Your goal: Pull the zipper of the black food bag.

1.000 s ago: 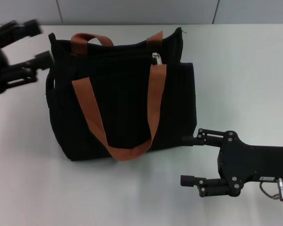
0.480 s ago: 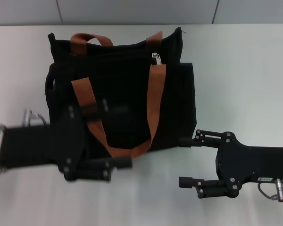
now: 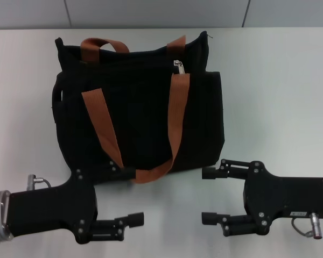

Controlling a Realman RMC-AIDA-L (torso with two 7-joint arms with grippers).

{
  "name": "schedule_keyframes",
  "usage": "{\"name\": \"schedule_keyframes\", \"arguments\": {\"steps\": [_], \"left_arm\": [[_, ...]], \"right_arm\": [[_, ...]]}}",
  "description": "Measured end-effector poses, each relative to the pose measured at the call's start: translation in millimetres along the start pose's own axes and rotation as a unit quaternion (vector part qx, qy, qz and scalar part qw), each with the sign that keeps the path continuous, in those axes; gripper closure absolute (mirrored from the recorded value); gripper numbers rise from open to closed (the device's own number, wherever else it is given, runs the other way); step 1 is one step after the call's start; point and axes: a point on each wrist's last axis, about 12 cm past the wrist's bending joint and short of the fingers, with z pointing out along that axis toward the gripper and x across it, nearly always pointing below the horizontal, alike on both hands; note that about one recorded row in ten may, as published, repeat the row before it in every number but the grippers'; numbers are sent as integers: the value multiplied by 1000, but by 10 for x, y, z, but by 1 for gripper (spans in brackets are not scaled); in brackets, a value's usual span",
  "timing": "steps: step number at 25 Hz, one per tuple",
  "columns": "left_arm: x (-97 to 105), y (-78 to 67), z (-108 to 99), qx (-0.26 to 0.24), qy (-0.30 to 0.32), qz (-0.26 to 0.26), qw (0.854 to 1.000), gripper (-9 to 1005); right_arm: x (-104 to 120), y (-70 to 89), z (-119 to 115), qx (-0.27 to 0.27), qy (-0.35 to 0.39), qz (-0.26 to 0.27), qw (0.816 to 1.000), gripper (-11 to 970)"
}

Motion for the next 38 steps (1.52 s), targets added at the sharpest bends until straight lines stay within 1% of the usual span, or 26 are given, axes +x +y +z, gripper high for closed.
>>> {"name": "schedule_keyframes", "arguments": {"steps": [5, 11, 38], "left_arm": [[44, -11, 13, 11, 20, -8, 1000, 163], [52, -4, -13, 18, 36, -8, 999, 164], [41, 14, -43, 14, 40, -5, 999, 164]], "right_arm": [[48, 21, 48, -6, 3, 3, 1000, 169], [34, 2, 65, -8, 4, -2, 1000, 169], [30, -5, 73, -10, 5, -3, 1000, 169]]}}
